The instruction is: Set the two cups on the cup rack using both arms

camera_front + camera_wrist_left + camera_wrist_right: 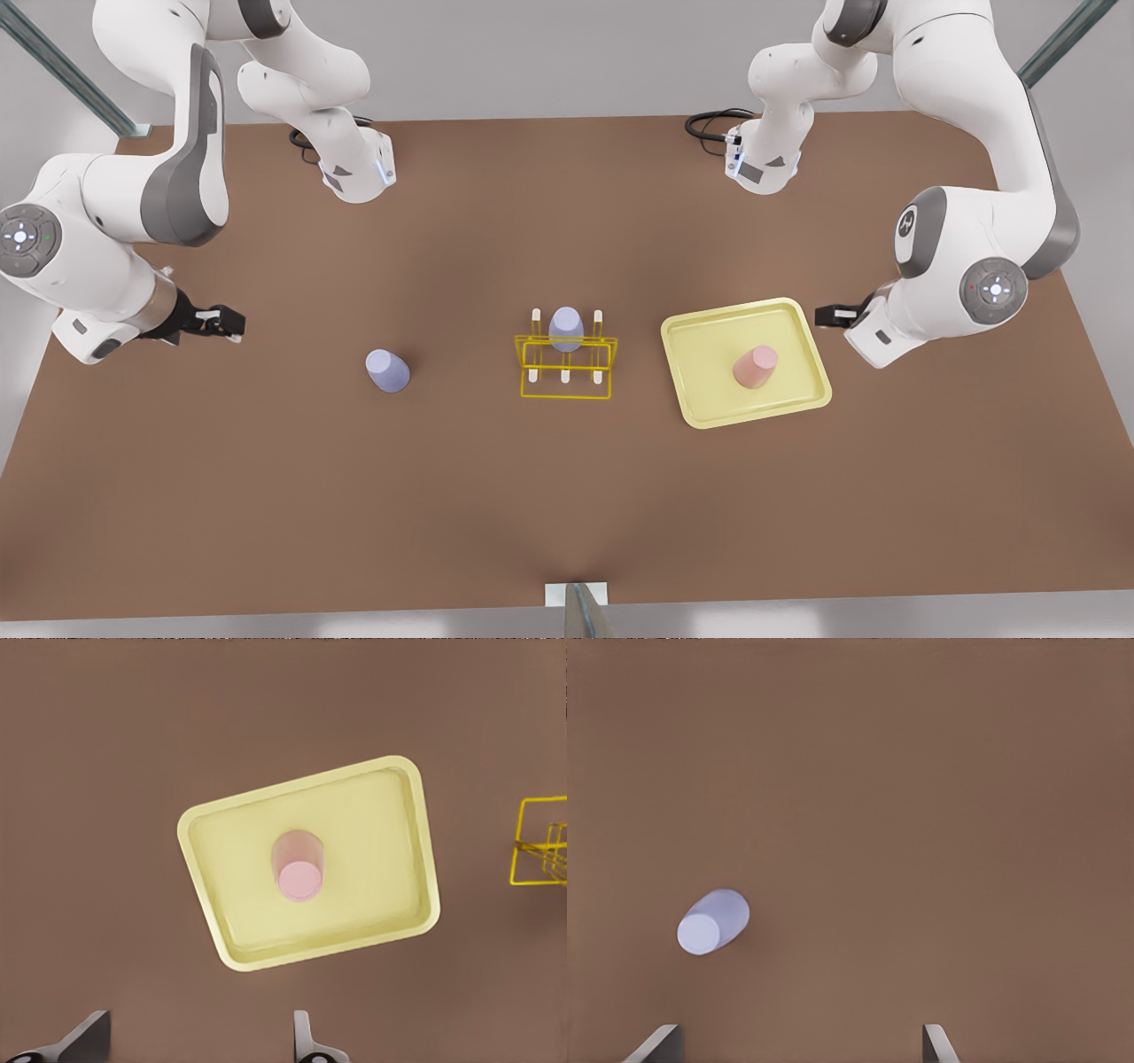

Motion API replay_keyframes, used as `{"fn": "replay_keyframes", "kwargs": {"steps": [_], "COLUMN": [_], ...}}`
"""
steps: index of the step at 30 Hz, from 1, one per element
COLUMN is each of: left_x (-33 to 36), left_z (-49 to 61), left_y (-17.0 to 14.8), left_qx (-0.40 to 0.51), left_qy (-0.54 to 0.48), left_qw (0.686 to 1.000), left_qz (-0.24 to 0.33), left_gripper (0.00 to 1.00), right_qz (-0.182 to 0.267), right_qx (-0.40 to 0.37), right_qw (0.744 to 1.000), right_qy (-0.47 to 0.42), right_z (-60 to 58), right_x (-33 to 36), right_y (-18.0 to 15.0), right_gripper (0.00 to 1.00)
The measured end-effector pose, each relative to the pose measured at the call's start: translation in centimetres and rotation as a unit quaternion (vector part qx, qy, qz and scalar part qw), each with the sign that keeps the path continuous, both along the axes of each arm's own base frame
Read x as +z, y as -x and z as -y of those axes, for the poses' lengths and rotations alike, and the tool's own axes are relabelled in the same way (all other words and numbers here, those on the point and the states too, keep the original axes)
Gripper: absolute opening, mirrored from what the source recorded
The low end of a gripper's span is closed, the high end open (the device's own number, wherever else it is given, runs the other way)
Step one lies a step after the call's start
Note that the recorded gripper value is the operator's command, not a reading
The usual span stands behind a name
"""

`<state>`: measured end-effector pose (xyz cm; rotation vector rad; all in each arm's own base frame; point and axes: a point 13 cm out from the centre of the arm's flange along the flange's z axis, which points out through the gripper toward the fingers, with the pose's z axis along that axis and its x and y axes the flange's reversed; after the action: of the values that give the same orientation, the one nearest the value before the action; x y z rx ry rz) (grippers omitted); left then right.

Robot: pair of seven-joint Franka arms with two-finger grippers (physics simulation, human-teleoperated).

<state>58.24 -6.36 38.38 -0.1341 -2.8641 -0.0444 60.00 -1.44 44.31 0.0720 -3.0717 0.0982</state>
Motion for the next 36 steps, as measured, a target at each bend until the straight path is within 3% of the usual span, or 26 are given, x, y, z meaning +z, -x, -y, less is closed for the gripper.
{"fn": "replay_keyframes", "kwargs": {"steps": [2,6,9,12,17,26,31,32,33,36], "left_x": [-0.2,-6.8,-13.3,-18.8,-22.8,-28.7,-29.9,-30.2,-30.3,-30.3], "left_z": [0.1,2.1,3.0,3.6,4.0,3.9,4.0,4.0,4.0,4.0], "left_y": [-0.1,3.0,3.5,2.8,1.9,3.9,4.0,4.1,4.1,4.0], "left_qx": [0.0,-0.018,-0.022,-0.018,-0.008,0.009,0.015,0.016,0.017,0.019], "left_qy": [0.001,-0.006,-0.003,0.007,0.018,0.019,0.019,0.019,0.019,0.018], "left_qw": [1.0,1.0,1.0,1.0,0.999,0.999,0.999,0.999,0.999,0.999], "left_qz": [0.002,-0.023,-0.022,-0.001,0.03,0.027,0.028,0.028,0.028,0.03], "left_gripper": [1.0,1.0,1.0,1.0,1.0,1.0,1.0,0.87,0.82,0.83], "right_qz": [0.002,-0.02,-0.051,-0.066,-0.047,0.0,0.011,0.015,0.017,0.019], "right_qx": [0.0,0.016,0.057,0.05,0.035,-0.001,-0.014,-0.016,-0.019,-0.03], "right_qw": [1.0,1.0,0.997,0.996,0.998,0.998,0.998,0.998,0.998,0.998], "right_qy": [-0.003,0.0,0.005,-0.013,-0.033,-0.057,-0.06,-0.06,-0.06,-0.059], "right_z": [0.0,-1.7,-7.6,-9.1,-10.0,-13.1,-14.5,-14.7,-14.8,-14.6], "right_x": [-0.1,-3.3,-10.6,-17.3,-24.2,-27.6,-28.7,-28.8,-28.9,-29.6], "right_y": [-0.1,-0.9,-2.4,-2.6,-1.3,-1.2,1.0,1.2,1.4,2.2], "right_gripper": [1.0,1.0,1.0,1.0,0.99,0.99,0.99,0.99,0.99,0.99]}}
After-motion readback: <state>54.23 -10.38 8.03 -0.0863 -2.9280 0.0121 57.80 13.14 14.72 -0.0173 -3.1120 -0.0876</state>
